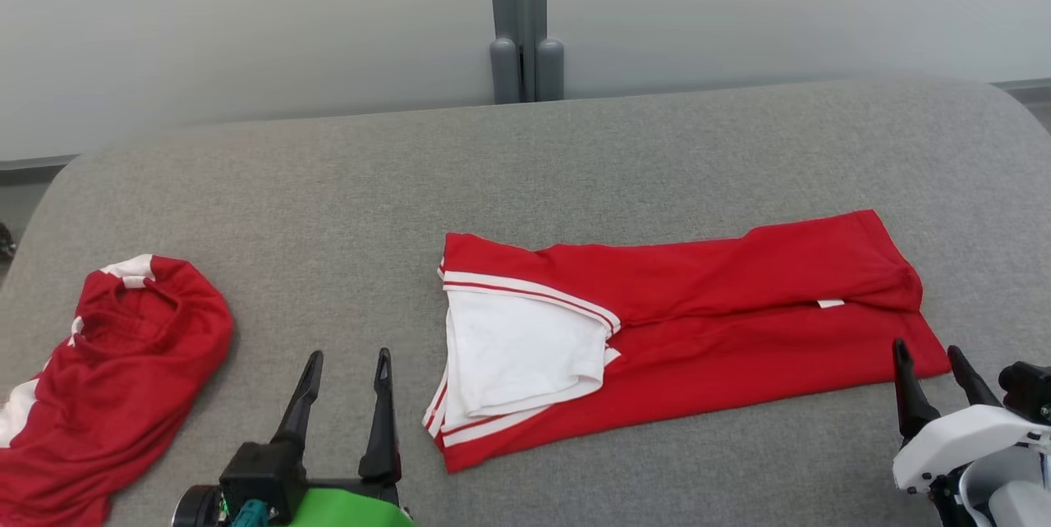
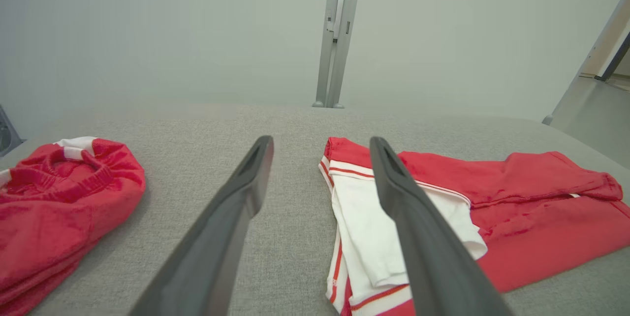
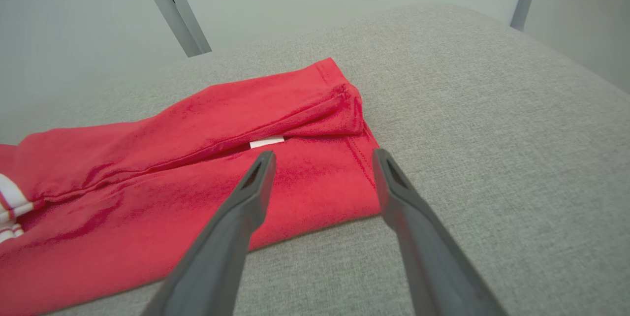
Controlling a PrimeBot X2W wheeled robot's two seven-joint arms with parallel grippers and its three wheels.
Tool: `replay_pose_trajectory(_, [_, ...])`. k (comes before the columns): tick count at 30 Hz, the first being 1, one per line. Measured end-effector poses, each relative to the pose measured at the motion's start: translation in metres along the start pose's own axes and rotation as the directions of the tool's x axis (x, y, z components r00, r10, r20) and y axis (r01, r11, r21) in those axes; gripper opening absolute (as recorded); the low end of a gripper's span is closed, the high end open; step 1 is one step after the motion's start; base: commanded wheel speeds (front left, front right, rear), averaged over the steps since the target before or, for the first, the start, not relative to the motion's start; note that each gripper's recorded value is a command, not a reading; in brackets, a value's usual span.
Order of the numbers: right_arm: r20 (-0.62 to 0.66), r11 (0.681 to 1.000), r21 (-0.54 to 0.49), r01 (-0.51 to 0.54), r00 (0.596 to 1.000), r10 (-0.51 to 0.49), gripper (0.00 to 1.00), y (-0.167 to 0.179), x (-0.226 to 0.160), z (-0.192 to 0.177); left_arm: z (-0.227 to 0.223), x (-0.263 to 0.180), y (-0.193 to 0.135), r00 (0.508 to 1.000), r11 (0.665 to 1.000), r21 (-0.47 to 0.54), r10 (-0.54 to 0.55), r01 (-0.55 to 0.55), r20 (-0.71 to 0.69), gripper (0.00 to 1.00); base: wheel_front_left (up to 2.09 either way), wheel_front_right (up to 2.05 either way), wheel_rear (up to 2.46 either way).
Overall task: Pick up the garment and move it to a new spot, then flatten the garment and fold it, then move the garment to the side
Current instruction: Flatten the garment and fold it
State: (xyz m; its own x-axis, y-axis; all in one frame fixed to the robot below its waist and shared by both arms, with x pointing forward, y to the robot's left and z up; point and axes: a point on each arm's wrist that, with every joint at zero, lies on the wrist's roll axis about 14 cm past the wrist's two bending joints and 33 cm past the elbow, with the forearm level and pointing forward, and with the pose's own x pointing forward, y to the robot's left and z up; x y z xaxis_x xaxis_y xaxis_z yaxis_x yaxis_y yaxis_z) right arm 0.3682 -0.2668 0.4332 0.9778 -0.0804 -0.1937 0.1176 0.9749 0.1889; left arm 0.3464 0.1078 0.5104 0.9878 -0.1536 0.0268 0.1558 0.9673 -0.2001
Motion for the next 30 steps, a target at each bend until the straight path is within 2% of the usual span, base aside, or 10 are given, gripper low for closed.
replay_pose_trajectory(4, [0.011, 1.000, 0.022, -0.008, 1.000, 0.007, 1.00, 0.009, -0.002, -0.001, 0.004, -0.018, 0.012, 0.996, 0.996, 0.009, 0.083, -0.084, 0.035, 1.00, 0.00, 0.00, 0.00])
replay_pose_trajectory(11, [0.003, 0.999, 0.027, -0.028, 1.000, 0.028, 1.00, 0.022, 0.003, -0.006, -0.007, -0.040, 0.012, 0.995, 0.995, 0.032, 0.093, -0.093, 0.022, 1.00, 0.00, 0.00, 0.00])
replay_pose_trajectory(15, [-0.050, 1.000, 0.023, 0.010, 0.999, -0.009, 1.00, 0.009, 0.009, -0.014, -0.014, -0.048, 0.019, 0.994, 0.990, 0.087, 0.112, -0.113, 0.012, 1.00, 0.00, 0.00, 0.00])
replay_pose_trajectory(18, [-0.075, 0.999, 0.008, 0.040, 0.996, -0.040, 1.00, -0.004, 0.024, -0.006, -0.017, -0.050, 0.021, 0.993, 0.987, 0.111, 0.116, -0.116, 0.005, 1.00, 0.00, 0.00, 0.00])
replay_pose_trajectory(21, [-0.107, 0.997, -0.006, 0.075, 0.991, -0.076, 1.00, -0.018, 0.039, 0.000, -0.021, -0.048, 0.020, 0.993, 0.987, 0.112, 0.115, -0.113, -0.009, 1.00, 0.00, 0.00, 0.00])
replay_pose_trajectory(24, [-0.185, 0.994, -0.026, 0.104, 0.977, -0.107, 1.00, -0.029, 0.049, -0.009, -0.026, -0.044, 0.020, 0.993, 0.987, 0.110, 0.117, -0.113, -0.025, 1.00, 0.00, 0.00, 0.00])
replay_pose_trajectory(30, [-0.273, 0.992, -0.054, 0.111, 0.954, -0.122, 1.00, -0.030, 0.070, -0.021, -0.030, -0.031, 0.024, 0.991, 0.985, 0.119, 0.127, -0.121, -0.040, 1.00, 0.00, 0.00, 0.00])
